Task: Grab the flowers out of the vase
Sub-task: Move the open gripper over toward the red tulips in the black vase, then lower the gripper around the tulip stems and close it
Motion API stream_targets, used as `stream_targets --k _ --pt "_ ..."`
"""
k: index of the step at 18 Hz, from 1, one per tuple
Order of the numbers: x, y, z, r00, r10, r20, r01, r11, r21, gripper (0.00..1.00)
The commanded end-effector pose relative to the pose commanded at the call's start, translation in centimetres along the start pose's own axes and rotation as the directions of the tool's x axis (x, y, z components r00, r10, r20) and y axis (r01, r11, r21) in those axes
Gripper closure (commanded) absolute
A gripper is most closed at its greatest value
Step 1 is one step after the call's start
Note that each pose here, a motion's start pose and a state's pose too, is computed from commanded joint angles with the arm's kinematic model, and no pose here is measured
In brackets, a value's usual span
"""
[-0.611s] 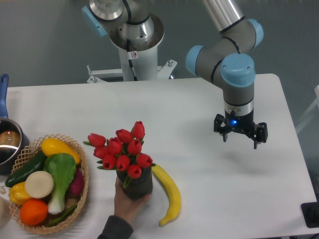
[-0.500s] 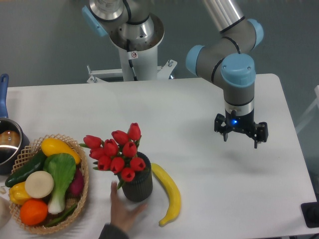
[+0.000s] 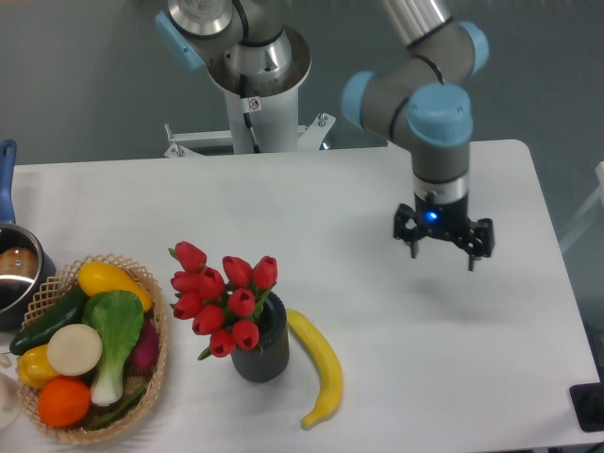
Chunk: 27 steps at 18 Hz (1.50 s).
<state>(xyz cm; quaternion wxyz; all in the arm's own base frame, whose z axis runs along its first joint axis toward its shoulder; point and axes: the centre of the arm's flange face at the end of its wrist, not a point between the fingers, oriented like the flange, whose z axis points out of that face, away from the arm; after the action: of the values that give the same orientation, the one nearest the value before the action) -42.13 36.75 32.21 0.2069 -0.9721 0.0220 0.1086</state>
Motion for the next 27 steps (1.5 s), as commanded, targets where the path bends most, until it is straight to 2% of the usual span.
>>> stream_targets --k 3,7,9,13,16,19,22,27 --pt "3.5 -0.4 -1.3 0.998 0.002 -0.07 0.007 0.992 0.125 0.0" --pt "6.5 -2.7 -1.0 0.993 0.035 -0.11 -0.017 0.988 0.154 0.0" --pt "7.1 -4.1 -1.0 0.992 0.013 -0.124 0.008 0.986 0.168 0.0" --pt "7.9 -6.5 -1.6 0.98 -0.014 -0.198 0.07 0.959 0.274 0.0" --pt "8.4 -7.7 -1.6 0.965 0.008 -0.262 0.091 0.928 0.361 0.0" --pt "7.7 -8.6 0.1 0.944 0.021 -0.329 0.124 0.901 0.415 0.0" --pt "8.7 -9.7 0.3 0.936 0.049 -0.349 0.114 0.894 0.432 0.0" --pt "7.8 -11.9 1.4 0.933 0.071 -0.353 0.099 0.892 0.441 0.0"
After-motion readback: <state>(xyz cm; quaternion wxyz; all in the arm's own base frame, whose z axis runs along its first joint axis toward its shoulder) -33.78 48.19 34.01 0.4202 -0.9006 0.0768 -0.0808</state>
